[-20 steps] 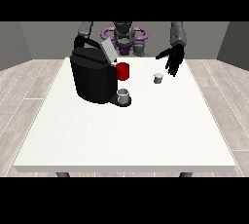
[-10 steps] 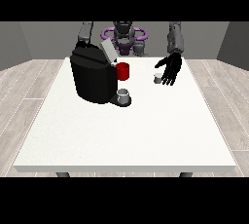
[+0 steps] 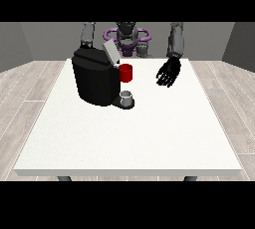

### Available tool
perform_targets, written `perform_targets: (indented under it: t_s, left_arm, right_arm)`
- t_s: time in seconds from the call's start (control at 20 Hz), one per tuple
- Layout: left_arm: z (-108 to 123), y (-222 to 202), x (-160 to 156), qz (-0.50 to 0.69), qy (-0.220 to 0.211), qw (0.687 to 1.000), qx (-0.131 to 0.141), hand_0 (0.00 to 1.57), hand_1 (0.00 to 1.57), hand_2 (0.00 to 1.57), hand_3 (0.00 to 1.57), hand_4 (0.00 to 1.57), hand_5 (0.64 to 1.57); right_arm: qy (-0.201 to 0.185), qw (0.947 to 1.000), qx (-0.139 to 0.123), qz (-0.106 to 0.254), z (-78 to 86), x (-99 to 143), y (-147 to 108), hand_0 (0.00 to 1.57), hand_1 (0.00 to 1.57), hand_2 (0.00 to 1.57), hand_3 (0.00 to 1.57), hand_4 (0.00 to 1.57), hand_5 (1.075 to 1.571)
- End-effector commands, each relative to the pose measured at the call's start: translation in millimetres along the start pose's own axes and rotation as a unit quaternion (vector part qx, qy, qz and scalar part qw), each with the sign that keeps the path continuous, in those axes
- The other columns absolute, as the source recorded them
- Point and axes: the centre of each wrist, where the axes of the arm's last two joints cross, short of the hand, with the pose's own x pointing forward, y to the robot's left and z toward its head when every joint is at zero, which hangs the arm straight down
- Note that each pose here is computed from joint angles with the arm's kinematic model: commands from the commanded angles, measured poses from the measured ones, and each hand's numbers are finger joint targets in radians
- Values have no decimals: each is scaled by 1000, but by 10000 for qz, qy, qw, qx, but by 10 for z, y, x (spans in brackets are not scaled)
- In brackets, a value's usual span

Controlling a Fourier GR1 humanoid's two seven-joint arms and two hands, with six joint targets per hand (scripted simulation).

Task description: Insert the coffee pod into the coffee machine and close the lid

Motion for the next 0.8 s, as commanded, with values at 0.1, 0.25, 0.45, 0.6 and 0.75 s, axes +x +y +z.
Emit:
perform_targets:
  t_s: [0.1,0.25,0.45,0.6,0.75]
  left_arm:
    - [16,-39,-111,-792,-26,9957,-471,826,826,998,857,340,1571]
    - [-27,-234,-37,-998,238,9910,-863,877,877,1003,820,284,1571]
    - [2,2,-305,-1226,254,9888,-816,730,730,961,849,392,1571]
    - [-103,-158,-118,-1019,268,9892,-1022,870,870,1021,921,413,1571]
    - [-179,-86,-72,-1004,47,9919,-782,1124,1124,1198,1089,394,1571]
  right_arm:
    - [-169,9998,-17,-141,-63,-93,-5,0,0,0,0,0,1571]
    - [161,9997,168,-105,58,-192,103,0,0,0,0,0,1571]
    - [-40,9999,77,-78,-26,-135,12,0,0,0,0,0,1571]
    - [397,9990,184,-135,100,-403,-83,0,0,0,0,0,1571]
    - [282,9991,-136,285,-80,-171,-81,0,0,0,0,0,1571]
